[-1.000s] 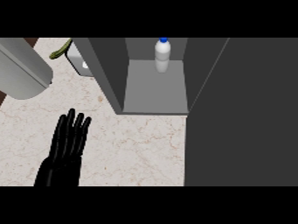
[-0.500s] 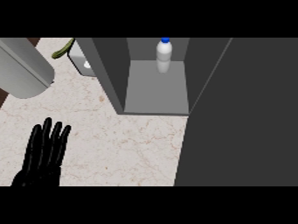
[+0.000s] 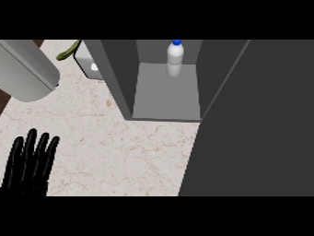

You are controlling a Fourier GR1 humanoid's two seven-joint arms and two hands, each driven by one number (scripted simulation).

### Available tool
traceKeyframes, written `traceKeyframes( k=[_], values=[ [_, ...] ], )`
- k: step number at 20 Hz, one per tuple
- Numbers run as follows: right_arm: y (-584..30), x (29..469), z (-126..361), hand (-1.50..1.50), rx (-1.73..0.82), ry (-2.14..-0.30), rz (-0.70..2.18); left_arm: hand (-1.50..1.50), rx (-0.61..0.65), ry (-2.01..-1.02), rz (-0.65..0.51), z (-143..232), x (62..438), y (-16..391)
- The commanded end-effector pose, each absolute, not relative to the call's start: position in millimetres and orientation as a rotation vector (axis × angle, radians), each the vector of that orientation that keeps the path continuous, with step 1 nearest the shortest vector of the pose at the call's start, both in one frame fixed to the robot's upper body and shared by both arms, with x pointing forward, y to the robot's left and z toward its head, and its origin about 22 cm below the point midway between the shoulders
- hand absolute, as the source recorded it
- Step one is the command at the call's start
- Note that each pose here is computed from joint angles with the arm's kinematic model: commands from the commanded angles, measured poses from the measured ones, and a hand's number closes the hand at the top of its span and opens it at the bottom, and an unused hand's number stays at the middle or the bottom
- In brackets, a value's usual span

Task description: Pick up the bottled water, place it into the cabinet and close the cabinet

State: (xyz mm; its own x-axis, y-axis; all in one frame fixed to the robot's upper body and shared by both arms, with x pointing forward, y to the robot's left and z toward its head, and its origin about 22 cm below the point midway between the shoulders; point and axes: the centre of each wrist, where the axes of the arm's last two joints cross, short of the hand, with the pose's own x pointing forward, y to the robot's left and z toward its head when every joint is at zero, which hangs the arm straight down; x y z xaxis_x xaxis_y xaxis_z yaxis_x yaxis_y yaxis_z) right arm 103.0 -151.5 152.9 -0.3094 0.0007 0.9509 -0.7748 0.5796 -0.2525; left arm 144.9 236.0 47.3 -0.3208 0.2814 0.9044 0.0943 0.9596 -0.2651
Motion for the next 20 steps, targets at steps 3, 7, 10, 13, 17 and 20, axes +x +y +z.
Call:
traceKeyframes(
  k=[3,7,10,13,17,20],
  values=[
    [-108,104,166,1.50,0.624,-1.796,0.906,-1.50,-0.272,-1.901,0.179,52,143,254],
    [-104,112,169,1.50,0.608,-1.793,0.942,-1.50,-0.318,-1.882,0.176,49,137,250],
    [-104,114,169,1.50,0.616,-1.786,0.933,-1.50,-0.308,-1.901,0.168,59,138,257],
    [-103,120,169,1.50,0.620,-1.792,0.954,-1.50,-0.298,-1.908,0.160,55,139,263],
    [-104,120,170,1.50,0.636,-1.782,0.963,-1.50,-0.306,-1.897,0.173,54,137,266],
    [-102,124,164,1.50,0.647,-1.749,0.965,-1.50,-0.324,-1.928,0.162,60,140,266]
  ],
)
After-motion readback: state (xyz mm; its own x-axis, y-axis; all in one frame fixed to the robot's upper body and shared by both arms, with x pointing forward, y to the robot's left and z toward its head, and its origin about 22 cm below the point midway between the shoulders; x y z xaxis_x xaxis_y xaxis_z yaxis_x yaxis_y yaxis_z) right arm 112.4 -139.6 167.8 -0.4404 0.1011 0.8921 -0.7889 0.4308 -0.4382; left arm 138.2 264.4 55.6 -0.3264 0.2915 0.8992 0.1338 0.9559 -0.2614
